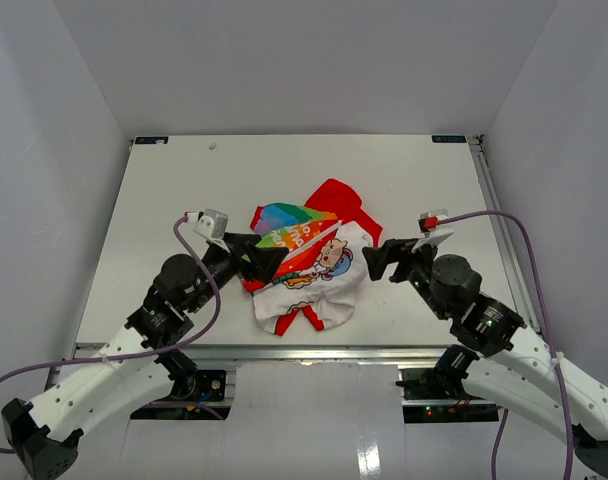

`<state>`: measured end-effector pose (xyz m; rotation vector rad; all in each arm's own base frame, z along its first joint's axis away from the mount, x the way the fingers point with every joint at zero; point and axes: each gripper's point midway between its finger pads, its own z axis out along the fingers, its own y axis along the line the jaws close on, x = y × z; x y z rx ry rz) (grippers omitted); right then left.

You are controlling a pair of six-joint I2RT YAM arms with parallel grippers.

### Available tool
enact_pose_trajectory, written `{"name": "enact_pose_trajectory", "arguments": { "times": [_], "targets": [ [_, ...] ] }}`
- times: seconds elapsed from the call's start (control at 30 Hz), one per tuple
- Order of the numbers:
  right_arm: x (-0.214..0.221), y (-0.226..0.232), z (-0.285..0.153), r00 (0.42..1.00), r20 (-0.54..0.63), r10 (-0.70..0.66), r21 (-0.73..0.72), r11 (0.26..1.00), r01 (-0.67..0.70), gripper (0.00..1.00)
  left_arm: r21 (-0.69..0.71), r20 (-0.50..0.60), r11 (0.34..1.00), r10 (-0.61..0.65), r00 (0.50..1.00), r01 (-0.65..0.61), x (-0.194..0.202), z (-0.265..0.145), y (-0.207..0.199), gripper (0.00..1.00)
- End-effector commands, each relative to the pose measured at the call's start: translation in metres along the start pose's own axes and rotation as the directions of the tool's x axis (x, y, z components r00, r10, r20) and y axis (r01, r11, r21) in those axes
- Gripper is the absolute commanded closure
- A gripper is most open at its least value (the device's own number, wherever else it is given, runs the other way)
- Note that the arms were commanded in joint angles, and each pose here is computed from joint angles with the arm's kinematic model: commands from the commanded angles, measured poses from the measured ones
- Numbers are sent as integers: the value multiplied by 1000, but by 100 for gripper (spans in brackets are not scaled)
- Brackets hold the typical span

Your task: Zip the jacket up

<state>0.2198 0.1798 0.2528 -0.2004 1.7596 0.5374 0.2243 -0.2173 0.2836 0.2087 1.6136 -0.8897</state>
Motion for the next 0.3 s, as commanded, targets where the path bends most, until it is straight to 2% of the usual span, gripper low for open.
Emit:
{"name": "enact_pose_trajectory", "arguments": {
  "times": [0.0,0.27],
  "targets": [
    [-21,-3,-10,996,90,1,-2,1000,-1,10,67,26,997,23,999,-25,0,-12,-12,2],
    [-26,-3,-17,995,97,-28,-13,999,30,10,119,31,992,29,999,-33,1,-18,-25,2]
  ]
}}
